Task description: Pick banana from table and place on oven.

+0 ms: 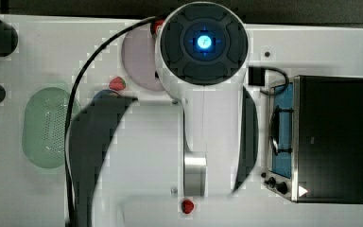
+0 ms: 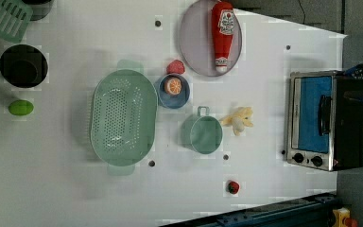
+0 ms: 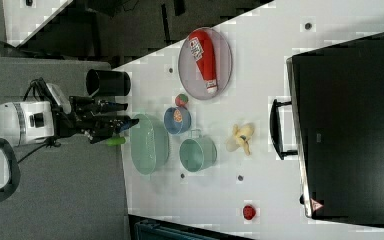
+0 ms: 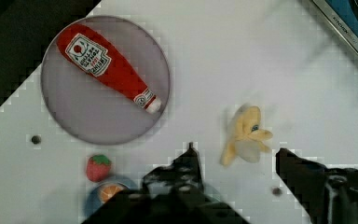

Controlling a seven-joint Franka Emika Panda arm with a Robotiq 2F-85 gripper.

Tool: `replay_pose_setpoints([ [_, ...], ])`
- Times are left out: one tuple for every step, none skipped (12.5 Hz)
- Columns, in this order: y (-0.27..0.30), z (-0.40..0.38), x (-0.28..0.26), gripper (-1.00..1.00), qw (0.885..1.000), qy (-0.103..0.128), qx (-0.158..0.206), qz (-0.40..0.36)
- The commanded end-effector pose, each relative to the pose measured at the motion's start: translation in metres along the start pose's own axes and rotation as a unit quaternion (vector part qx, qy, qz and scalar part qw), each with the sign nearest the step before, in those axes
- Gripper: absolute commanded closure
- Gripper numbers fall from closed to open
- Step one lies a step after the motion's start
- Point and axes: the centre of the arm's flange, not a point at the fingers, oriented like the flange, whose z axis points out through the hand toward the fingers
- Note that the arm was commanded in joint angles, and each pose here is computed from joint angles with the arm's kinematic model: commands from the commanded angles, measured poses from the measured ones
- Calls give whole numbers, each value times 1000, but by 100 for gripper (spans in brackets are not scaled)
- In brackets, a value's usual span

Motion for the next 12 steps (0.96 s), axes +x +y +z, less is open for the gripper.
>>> replay_pose_setpoints([
  [150,-84,-115,-59,998,-7,23,55],
  [150,-84,-115,-81,998,-7,23,55],
  [150,-83,-115,-99,998,-8,22,55],
  [149,-83,-115,-100,998,-8,22,55],
  [149,-81,-114,-100,998,-10,20,55],
  [147,-75,-113,-100,998,-14,16,55],
  [143,-66,-109,-100,998,-19,10,55],
  [137,-54,-104,-100,998,-25,3,54],
  [129,-39,-97,-100,998,-28,-2,54],
  [119,-22,-89,-100,998,-30,-5,54],
  [110,-2,-81,-100,998,-32,-8,54],
  [101,21,-73,-100,998,-36,-13,54],
])
